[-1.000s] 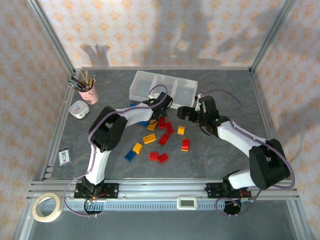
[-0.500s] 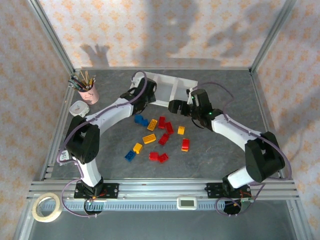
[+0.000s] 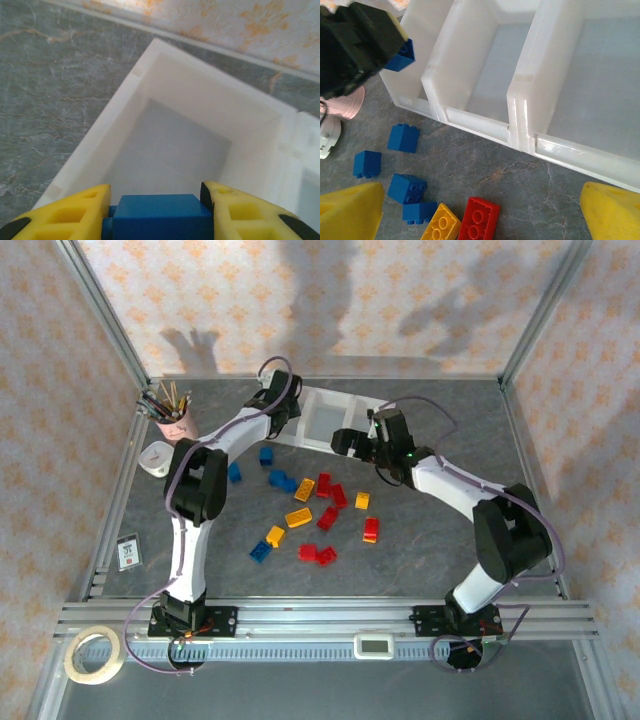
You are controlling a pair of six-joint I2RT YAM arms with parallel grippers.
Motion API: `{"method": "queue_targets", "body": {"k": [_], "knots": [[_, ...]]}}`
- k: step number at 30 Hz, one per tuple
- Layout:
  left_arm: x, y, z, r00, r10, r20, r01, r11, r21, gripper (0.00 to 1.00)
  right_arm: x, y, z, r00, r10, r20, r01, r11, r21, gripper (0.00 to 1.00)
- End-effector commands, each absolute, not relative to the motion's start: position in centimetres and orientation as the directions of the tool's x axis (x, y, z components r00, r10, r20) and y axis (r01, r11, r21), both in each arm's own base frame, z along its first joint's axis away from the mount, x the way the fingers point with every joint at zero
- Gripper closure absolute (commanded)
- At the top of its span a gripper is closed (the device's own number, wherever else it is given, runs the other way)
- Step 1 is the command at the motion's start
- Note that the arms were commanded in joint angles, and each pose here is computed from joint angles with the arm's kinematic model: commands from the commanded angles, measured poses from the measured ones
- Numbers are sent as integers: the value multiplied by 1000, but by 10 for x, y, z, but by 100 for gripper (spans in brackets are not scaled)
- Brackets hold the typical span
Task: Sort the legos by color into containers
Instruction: Place the lego in the container, then pick up the lego from the center of the table.
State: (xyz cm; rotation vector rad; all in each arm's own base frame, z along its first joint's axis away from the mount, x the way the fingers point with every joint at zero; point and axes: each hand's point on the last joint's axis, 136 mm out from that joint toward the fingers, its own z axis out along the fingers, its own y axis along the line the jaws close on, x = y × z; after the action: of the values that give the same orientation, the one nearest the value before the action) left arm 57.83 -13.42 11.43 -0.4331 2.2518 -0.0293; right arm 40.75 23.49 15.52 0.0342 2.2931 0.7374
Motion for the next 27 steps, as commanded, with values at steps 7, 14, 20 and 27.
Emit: {"method": "queue_targets", "body": {"k": [7, 14, 20, 27], "knots": [[593, -136, 127, -603, -274, -749, -270, 954, -132, 47, 418, 238, 167, -719, 238, -652, -188, 837, 514, 0], [580, -139, 156, -595, -278, -754, -231, 958, -171, 41, 414, 235, 177, -718, 220, -660, -198, 845, 496, 0], [545, -139, 183, -586, -299, -753, -181, 954, -238, 39, 395, 234, 175, -738, 221, -637, -204, 827, 523, 0], [482, -123, 173, -634, -275, -723, -167, 961, -219, 33, 369, 246, 156, -765, 202, -611, -217, 812, 541, 0]]}}
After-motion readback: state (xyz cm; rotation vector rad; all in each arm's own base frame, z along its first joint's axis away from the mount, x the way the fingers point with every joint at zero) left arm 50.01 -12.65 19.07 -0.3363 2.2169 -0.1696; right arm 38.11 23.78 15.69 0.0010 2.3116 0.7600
